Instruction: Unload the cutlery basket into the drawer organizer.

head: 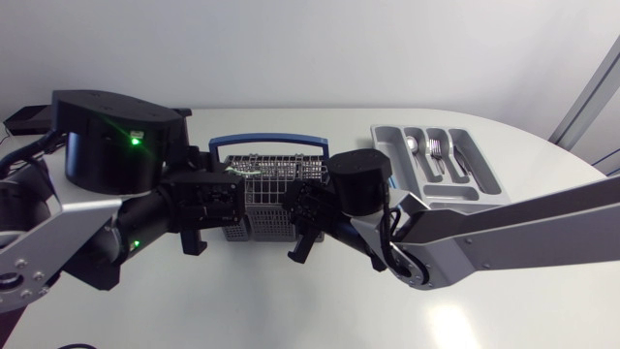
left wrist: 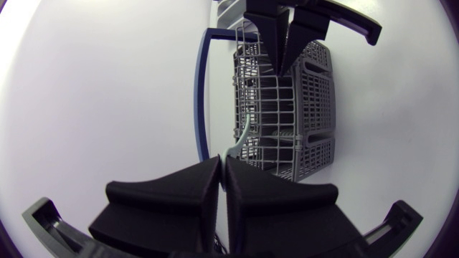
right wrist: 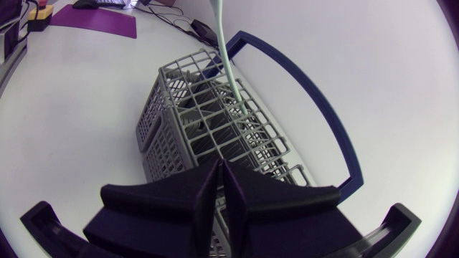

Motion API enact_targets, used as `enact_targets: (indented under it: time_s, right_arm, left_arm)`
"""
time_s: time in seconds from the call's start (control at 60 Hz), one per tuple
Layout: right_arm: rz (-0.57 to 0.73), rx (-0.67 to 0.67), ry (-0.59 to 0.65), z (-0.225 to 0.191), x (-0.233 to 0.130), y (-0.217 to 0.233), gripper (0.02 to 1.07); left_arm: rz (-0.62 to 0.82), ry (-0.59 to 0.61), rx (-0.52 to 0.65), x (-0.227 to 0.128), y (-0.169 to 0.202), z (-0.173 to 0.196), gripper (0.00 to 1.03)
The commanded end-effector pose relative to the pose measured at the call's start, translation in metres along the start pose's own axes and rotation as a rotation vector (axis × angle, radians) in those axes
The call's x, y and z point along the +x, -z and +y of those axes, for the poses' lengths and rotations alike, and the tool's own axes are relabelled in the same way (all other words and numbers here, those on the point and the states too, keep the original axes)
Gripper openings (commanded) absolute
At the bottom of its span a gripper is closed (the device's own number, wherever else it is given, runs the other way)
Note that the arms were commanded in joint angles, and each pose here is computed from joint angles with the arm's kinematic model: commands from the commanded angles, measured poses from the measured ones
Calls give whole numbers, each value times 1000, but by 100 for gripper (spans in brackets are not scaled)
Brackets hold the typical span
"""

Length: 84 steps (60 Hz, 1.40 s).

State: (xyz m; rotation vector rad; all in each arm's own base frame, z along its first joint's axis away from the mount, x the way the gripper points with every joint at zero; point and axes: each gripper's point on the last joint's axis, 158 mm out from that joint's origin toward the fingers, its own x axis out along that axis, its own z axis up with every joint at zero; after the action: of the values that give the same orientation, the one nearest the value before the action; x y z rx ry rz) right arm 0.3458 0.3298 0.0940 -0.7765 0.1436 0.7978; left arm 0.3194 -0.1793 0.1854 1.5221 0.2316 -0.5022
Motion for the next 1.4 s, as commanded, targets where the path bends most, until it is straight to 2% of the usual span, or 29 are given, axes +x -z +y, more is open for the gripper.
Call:
enact_targets:
  time_s: [0.0, 0.183, 0.35, 0.617, 0.85, 1.167, 1.383]
  right_arm:
    - [-35, 24, 43, -16, -3, -16, 15]
    - [-22, 24, 34, -10, -4, -10, 15]
    - [-22, 24, 35, -11, -5, -10, 15]
    - [-18, 26, 35, -10, -4, -8, 15]
    - [-18, 25, 33, -9, -3, -8, 15]
    - [-12, 23, 36, -8, -1, -4, 14]
    - [-11, 22, 34, -6, -2, -4, 14]
  left_arm:
    - [-8, 1, -23, -1, -2, -5, 3]
    - [27, -4, -63, 4, -3, 5, 3]
    - [57, 63, -137, 13, -6, -6, 3]
    - [87, 144, -191, 14, -5, -25, 3]
    - [80, 142, -206, 8, -6, -21, 3]
    - [88, 165, -291, 5, -12, -20, 3]
    - [120, 155, -332, 7, -4, -1, 3]
